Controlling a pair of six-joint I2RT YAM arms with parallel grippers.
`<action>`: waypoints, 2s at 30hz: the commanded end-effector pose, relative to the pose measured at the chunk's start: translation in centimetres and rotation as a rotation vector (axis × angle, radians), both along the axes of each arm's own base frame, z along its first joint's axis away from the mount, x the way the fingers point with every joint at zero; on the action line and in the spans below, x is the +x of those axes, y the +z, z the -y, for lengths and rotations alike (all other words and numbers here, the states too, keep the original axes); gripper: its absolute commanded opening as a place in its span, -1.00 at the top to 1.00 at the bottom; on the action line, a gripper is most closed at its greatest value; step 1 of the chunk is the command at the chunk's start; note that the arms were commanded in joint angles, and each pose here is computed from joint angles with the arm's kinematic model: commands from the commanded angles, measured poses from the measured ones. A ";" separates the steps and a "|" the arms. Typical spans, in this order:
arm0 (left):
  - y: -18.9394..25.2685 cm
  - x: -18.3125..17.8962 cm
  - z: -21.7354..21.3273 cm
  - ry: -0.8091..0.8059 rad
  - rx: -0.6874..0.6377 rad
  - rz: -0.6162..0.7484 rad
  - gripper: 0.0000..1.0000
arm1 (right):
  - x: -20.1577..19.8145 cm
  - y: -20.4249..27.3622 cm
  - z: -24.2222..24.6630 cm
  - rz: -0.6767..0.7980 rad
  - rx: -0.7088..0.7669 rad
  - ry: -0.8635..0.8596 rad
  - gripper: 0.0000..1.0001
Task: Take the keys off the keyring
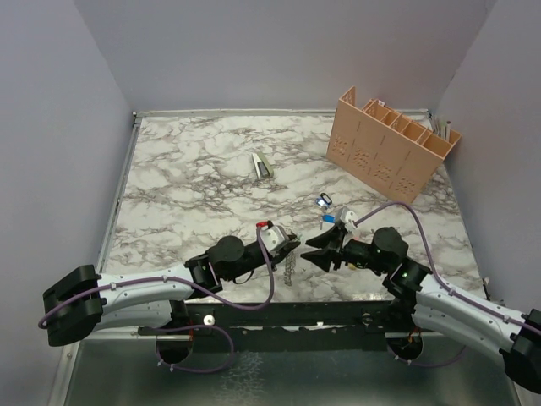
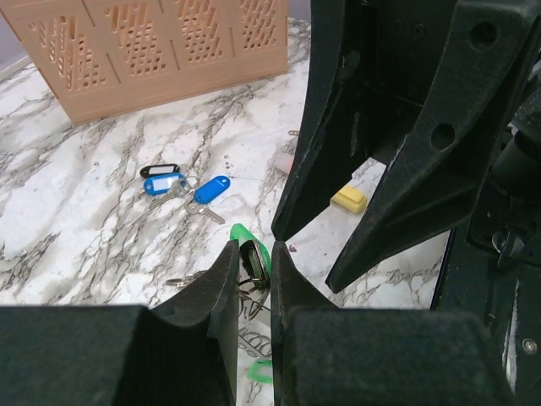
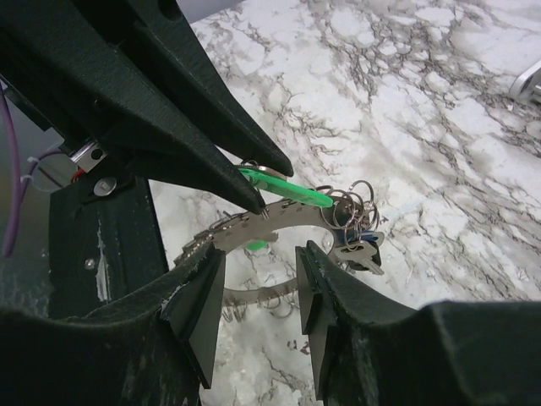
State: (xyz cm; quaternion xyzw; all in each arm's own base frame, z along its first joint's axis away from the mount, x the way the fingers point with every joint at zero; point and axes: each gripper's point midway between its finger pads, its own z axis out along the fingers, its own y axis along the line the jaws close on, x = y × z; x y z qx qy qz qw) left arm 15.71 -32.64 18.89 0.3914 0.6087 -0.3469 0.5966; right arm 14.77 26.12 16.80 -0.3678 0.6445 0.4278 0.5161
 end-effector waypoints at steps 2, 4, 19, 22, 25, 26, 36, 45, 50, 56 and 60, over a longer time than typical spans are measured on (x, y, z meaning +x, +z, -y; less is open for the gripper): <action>2.7 0.3 0.1 0.041 -0.139 -0.032 1.00 | 0.3 2.2 -0.8 0.106 0.101 0.021 0.10; 2.7 0.2 0.0 0.038 -0.145 -0.034 1.00 | 0.4 2.3 -0.8 0.116 0.113 0.018 0.11; 3.1 -0.7 0.6 -0.020 -0.169 -0.037 1.00 | 0.7 2.0 -2.6 0.154 0.124 0.086 0.23; 3.4 -0.9 0.6 -0.026 -0.184 -0.042 1.00 | 0.6 2.0 -2.7 0.152 0.128 0.093 0.36; 3.5 -0.9 0.5 -0.024 -0.199 -0.051 1.00 | 0.7 2.1 -2.7 0.159 0.137 0.087 0.60; 3.6 -0.9 0.4 -0.021 -0.204 -0.054 1.00 | 0.8 2.3 -2.6 0.162 0.145 0.079 0.71; 4.3 1.4 -3.2 0.197 -0.326 -0.127 1.00 | 0.6 3.2 -2.0 0.155 0.181 0.052 0.99; 4.1 2.3 -5.0 0.301 -0.399 -0.203 1.00 | 0.1 3.8 -1.9 0.152 0.228 0.061 0.99; 3.3 2.6 -5.0 0.338 -0.419 -0.270 1.00 | 0.1 4.4 -1.7 0.147 0.272 0.052 0.99; 3.4 1.9 -3.9 0.269 -0.375 -0.240 1.00 | 0.1 3.4 -2.1 0.120 0.231 0.068 0.99; 3.5 1.1 -3.4 0.203 -0.327 -0.182 1.00 | 0.6 2.4 -1.9 0.136 0.189 0.046 0.75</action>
